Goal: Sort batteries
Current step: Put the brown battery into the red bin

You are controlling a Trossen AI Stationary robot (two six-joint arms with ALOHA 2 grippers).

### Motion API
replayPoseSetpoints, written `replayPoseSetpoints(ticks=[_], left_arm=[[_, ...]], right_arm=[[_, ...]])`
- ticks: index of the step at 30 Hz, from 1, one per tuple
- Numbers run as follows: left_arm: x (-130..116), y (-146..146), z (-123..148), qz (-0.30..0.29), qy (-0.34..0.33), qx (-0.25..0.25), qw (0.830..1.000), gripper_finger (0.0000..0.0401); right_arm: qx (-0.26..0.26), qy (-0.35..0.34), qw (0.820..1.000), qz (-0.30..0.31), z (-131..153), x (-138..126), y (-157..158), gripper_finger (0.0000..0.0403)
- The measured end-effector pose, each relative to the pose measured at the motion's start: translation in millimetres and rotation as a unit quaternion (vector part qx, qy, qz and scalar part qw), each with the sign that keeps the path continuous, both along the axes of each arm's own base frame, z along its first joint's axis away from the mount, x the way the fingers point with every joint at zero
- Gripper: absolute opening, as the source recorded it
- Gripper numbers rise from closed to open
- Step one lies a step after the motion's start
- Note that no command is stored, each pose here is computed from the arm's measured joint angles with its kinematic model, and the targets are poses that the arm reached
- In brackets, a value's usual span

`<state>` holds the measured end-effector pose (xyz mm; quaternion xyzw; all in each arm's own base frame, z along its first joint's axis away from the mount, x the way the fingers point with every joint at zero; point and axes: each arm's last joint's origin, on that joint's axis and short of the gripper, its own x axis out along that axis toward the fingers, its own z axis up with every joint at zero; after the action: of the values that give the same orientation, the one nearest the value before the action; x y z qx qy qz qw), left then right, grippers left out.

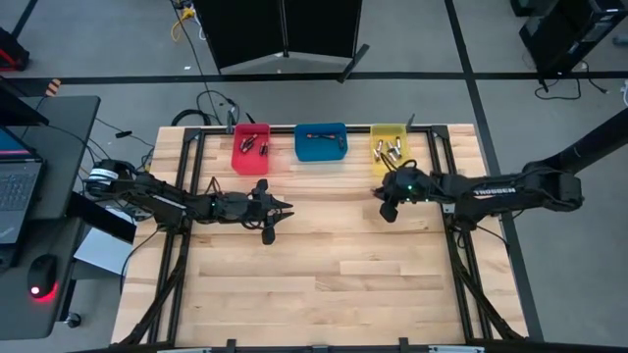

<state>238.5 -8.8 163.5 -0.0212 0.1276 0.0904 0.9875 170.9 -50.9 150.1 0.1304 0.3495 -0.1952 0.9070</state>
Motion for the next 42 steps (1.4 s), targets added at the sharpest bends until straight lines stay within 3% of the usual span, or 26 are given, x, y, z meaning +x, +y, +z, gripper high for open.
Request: replayPoseSetpoints(ticks=[11,18,30,34,39,42], left_arm=[[0,0,0,0.000,0.000,0.001,1.000,0.0111],[0,0,0,0.000,0.002,0.001,1.000,0.0111],[0,0,0,-0.001,0.000,0.000,1.000,0.0111],[0,0,0,-0.001,0.002,0.000,1.000,0.0111],[0,0,0,-0.001,0.001,0.000,1.000,0.0111],[0,0,0,-0.001,0.000,-0.003,1.000,0.0111]], right_arm=[[-0.037,0.057,0.997,-0.036,-15,-10,-2,0.0173],[-0.033,0.091,0.994,-0.053,-26,-16,-9,0.0188],[-0.012,0.113,0.992,-0.050,-43,-9,-22,0.0168],[-0.016,0.111,0.993,-0.043,-44,-7,-22,0.0136],[-0.011,0.107,0.994,-0.031,-44,-7,-22,0.0060],[-0.007,0.107,0.994,-0.022,-42,-4,-19,0.0058]])
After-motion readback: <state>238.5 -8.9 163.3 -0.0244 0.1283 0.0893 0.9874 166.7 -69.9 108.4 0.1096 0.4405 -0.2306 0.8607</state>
